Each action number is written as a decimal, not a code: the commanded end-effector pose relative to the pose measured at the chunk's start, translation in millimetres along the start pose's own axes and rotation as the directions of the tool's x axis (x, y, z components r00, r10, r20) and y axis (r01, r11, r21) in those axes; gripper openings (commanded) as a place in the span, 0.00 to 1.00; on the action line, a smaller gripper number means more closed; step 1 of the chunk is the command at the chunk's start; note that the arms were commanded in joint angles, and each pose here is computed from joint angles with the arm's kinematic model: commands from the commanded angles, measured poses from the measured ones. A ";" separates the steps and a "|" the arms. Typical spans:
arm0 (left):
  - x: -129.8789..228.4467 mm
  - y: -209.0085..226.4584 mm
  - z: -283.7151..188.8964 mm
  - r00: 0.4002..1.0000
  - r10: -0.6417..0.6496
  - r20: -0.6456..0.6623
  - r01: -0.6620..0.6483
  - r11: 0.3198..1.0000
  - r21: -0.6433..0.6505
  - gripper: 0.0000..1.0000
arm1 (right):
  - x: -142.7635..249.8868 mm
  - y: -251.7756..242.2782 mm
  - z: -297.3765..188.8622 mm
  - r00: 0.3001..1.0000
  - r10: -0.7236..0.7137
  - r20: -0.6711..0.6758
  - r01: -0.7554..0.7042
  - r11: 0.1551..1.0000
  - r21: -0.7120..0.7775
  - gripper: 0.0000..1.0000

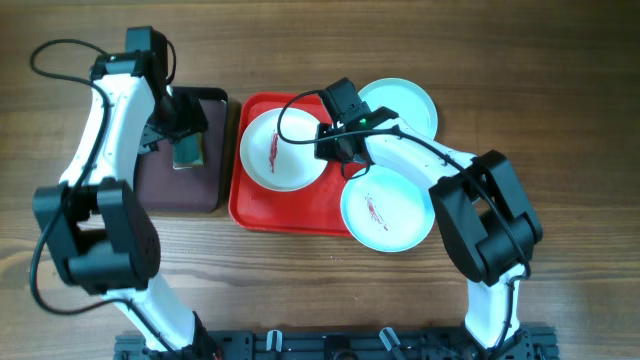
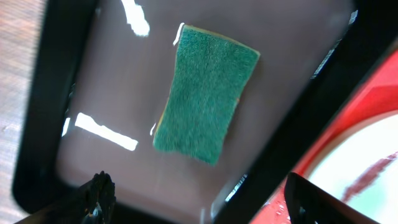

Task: Clean dirty plates on tray and stack at the side
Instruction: 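Reach left gripper to the sponge and right gripper to the white plate, then grasp the green sponge with the left gripper and lift it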

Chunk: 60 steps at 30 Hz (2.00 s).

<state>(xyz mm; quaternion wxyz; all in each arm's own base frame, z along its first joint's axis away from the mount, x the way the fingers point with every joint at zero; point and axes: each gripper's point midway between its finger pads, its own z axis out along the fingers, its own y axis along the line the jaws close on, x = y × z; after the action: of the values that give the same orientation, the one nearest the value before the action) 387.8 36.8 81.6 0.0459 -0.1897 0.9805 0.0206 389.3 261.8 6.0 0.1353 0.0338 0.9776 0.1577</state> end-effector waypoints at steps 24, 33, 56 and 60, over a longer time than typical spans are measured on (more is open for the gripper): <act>-20.0 -9.4 66.9 0.974 0.224 -0.024 -0.221 0.972 0.084 0.46 | -2.4 -2.7 8.6 1.000 0.010 0.011 -0.010 1.000 0.026 0.05; 5.3 -13.2 86.5 0.966 0.247 -0.077 -0.241 0.967 0.080 0.42 | -2.6 -2.4 8.6 1.000 0.010 0.012 -0.010 1.000 0.025 0.05; -11.0 -15.2 -18.9 0.992 0.079 0.101 -0.091 0.989 0.119 0.04 | 2.5 6.7 8.5 0.999 -0.045 -0.020 0.045 0.999 -0.028 0.04; -8.7 -14.1 -32.0 0.990 0.078 0.120 -0.093 0.988 0.123 0.04 | 3.6 8.0 8.4 0.999 -0.046 -0.026 0.045 0.998 -0.037 0.04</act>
<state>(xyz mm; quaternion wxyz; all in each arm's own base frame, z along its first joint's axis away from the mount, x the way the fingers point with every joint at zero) 393.5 30.8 97.8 0.0929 -0.1399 0.9856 -0.0192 389.1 266.2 6.5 0.1343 0.0213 0.9764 0.1679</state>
